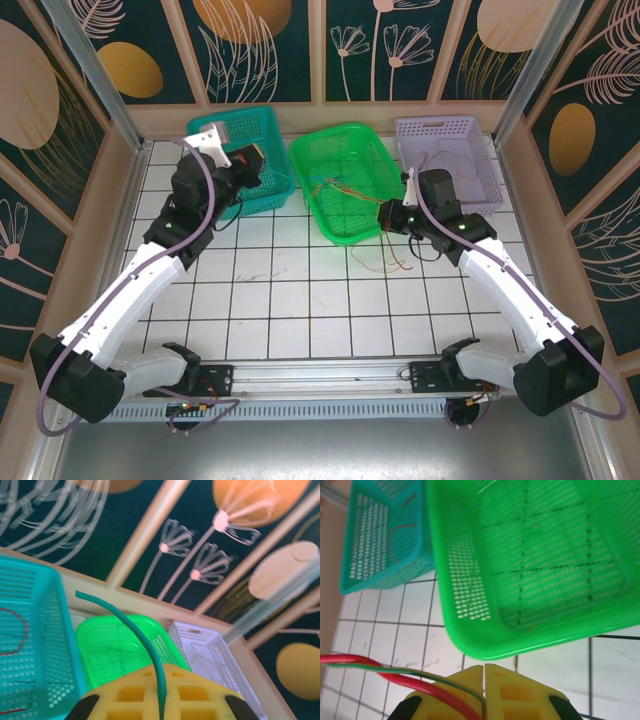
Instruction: Untangle the cables
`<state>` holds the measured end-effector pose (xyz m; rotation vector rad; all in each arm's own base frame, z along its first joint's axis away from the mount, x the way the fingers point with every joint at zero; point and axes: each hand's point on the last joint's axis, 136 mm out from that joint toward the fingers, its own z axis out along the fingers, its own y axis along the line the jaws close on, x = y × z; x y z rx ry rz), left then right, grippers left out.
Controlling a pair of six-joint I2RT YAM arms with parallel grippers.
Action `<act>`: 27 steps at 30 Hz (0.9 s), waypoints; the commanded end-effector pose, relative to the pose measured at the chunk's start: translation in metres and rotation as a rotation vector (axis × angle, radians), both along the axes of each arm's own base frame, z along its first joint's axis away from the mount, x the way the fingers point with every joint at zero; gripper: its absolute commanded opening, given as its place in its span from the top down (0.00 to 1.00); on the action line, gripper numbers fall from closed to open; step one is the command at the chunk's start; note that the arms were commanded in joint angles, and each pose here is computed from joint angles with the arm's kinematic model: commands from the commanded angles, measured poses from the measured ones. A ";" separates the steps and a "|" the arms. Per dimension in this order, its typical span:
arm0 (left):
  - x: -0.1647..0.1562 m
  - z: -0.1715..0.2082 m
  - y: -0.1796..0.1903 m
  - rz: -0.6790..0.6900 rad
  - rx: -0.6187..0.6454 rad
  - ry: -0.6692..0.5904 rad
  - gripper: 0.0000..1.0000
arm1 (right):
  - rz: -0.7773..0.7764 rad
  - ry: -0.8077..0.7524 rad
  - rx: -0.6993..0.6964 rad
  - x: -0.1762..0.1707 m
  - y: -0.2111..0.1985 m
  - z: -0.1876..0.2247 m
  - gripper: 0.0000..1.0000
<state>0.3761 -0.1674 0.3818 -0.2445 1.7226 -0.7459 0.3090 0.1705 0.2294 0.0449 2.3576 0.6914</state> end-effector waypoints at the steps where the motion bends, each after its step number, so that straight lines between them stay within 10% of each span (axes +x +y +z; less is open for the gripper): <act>1: -0.003 0.052 0.066 0.272 -0.031 -0.072 1.00 | -0.201 0.049 -0.194 0.000 -0.060 -0.029 1.00; 16: -0.038 0.093 0.157 0.718 0.167 -0.036 1.00 | -0.313 0.019 -0.311 -0.006 -0.102 -0.035 1.00; 27: -0.033 0.113 0.100 0.375 0.052 -0.175 1.00 | 0.152 -0.213 -0.165 -0.036 0.003 0.001 1.00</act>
